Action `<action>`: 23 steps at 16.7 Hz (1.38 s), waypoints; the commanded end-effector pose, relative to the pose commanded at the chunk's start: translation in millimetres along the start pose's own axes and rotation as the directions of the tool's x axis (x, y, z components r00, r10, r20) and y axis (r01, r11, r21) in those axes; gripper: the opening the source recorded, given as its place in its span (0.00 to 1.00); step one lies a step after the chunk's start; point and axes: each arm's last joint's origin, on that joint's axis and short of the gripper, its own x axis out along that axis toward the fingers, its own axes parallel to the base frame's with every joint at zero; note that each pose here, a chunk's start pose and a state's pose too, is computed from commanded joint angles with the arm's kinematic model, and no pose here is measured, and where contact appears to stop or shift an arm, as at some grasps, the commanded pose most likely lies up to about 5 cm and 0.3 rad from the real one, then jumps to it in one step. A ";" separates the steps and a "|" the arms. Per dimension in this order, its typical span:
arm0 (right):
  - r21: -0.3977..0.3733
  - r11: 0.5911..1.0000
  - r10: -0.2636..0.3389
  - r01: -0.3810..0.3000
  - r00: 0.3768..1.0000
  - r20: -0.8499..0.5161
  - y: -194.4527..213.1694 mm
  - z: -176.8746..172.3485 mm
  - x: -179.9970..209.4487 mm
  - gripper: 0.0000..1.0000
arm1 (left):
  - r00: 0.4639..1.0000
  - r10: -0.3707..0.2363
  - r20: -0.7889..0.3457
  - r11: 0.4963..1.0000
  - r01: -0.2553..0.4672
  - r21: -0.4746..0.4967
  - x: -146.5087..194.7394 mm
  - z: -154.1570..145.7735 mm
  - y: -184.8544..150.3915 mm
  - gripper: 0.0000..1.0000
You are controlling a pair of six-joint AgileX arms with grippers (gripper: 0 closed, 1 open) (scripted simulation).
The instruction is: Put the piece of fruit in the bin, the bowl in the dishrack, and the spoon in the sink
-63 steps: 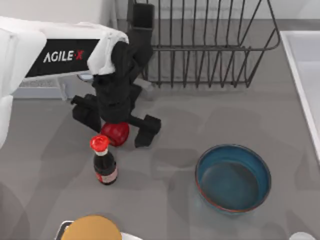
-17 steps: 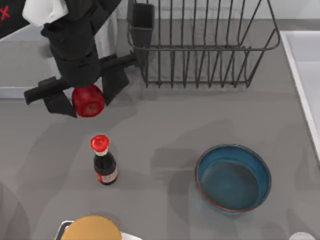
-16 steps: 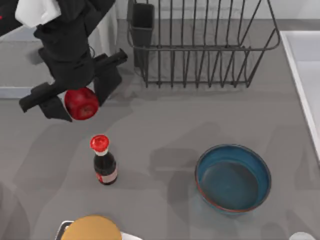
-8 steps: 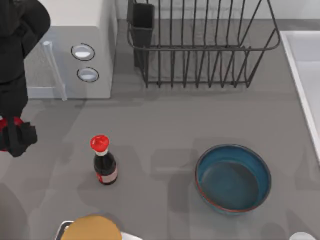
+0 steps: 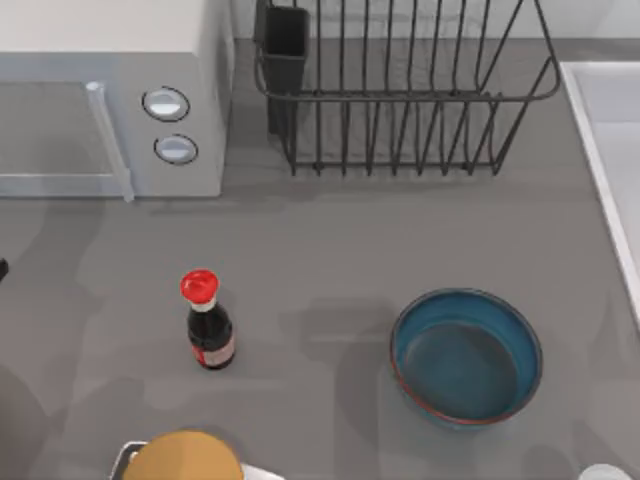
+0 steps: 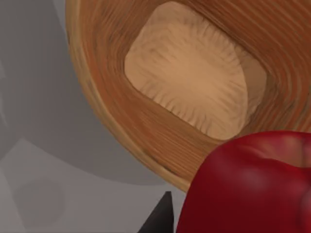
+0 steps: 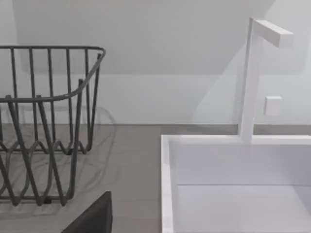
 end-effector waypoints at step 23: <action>0.000 1.000 0.000 0.000 1.000 0.000 0.0 0.0 0.0 1.00 | 0.999 -0.040 0.000 0.968 0.039 -0.248 66.7 15.1 -19.5 0.00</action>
